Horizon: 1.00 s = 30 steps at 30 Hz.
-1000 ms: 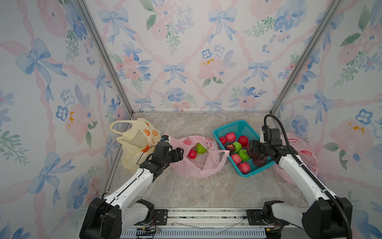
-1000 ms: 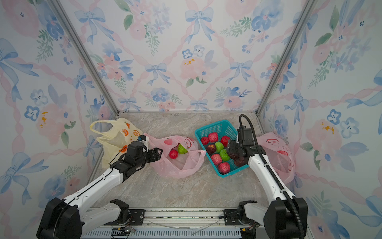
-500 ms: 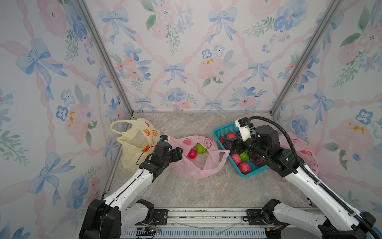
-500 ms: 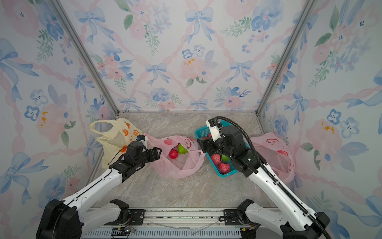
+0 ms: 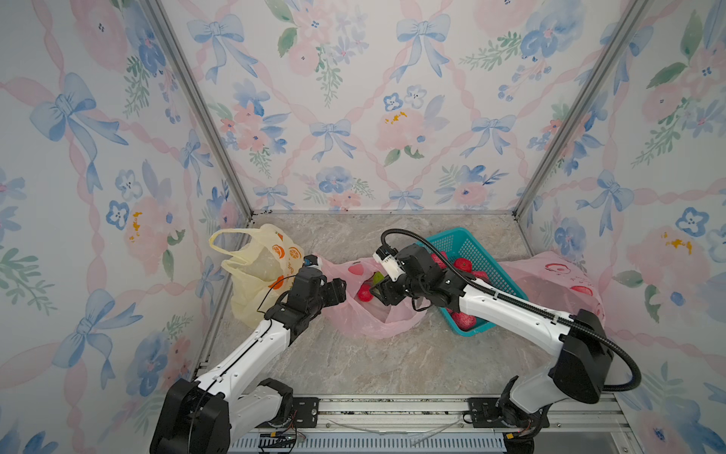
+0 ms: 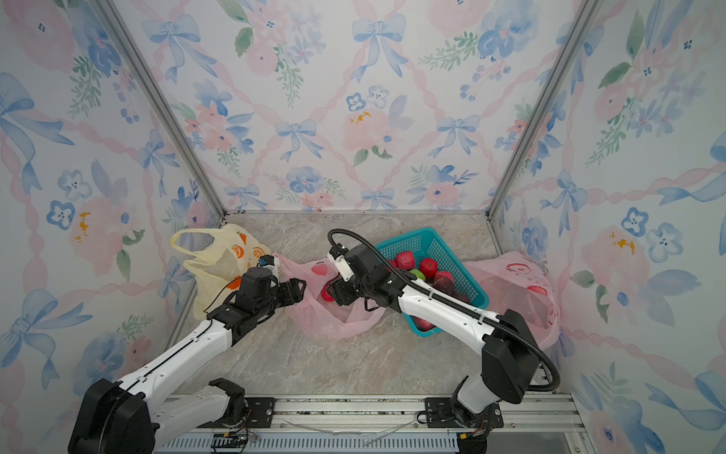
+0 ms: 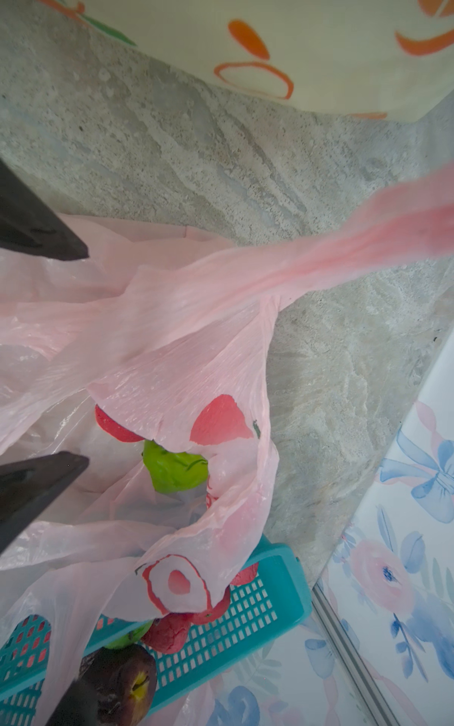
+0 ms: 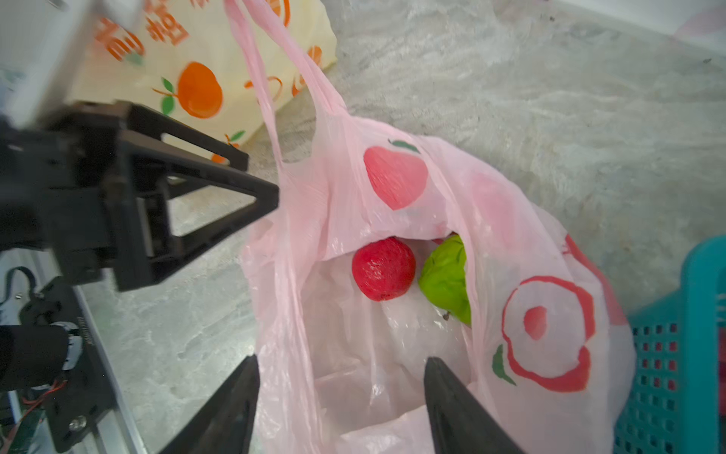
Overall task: Untie the knot of a plastic bag & take out the apple
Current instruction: Pick up the apple from the plastic bag.
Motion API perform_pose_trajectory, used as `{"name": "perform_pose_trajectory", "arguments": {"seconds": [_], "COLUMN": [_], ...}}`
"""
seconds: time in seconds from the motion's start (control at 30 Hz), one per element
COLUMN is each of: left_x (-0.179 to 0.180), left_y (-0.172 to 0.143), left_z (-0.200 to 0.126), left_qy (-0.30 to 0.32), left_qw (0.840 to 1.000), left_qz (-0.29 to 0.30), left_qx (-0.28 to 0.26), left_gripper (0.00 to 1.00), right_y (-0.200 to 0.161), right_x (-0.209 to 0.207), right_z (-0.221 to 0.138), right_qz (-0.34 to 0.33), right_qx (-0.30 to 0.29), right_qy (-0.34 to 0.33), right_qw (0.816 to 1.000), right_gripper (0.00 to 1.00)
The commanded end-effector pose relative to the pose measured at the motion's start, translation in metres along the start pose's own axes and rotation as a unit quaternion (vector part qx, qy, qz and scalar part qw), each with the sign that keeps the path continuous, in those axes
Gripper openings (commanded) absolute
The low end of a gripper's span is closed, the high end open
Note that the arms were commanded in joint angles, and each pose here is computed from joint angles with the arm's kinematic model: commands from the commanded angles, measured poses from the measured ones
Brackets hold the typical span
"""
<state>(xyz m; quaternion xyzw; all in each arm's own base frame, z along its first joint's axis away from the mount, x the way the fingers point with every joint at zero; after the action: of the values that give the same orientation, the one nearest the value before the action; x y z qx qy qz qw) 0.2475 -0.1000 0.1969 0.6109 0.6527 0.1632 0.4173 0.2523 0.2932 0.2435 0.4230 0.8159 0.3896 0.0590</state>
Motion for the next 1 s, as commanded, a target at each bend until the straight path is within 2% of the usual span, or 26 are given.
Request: {"name": "perform_pose_trajectory", "arguments": {"seconds": [0.0,0.23,0.47,0.7,0.97], "left_x": [0.003,0.005,0.004,0.004,0.003], "left_y": [0.003,0.001,0.004,0.003,0.005], "left_z": [-0.006,-0.005,-0.003,-0.002,-0.001], "left_qy": [0.014,0.018,0.015,0.016,0.012], "left_qw": [1.000,1.000,1.000,1.000,1.000], "left_qz": [-0.003,-0.003,-0.003,-0.003,-0.004], "left_qx": [-0.007,-0.002,0.001,0.001,0.002], "left_gripper": [0.79,0.79,0.79,0.79,0.79], "right_y": [0.012,0.008,0.007,-0.005,-0.004], "right_x": [-0.004,-0.002,0.000,0.005,0.006], "right_z": [0.011,0.050,0.076,0.088,0.106], "right_qz": [0.001,-0.017,-0.046,-0.044,-0.055], "right_qx": [-0.007,0.035,0.063,0.093,0.109], "right_qy": [-0.039,-0.043,-0.100,-0.087,-0.085], "right_qw": [0.999,0.998,0.992,0.991,0.989], "right_gripper": [0.67,0.70,0.65,0.64,0.75]}}
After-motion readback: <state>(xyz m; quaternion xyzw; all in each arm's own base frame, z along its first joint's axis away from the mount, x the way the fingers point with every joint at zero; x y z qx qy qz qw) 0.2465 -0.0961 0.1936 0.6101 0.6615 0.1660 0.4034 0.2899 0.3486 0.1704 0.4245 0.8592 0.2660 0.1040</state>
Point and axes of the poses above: each gripper's point midway between its finger pads, its own z axis out along the fingers, its own x axis along the line the jaws close on, y = z × x, the point moved 9 cm from there along -z, back along the fingers, and after that the axes turned 6 degrees about z, right-handed, at the moved point
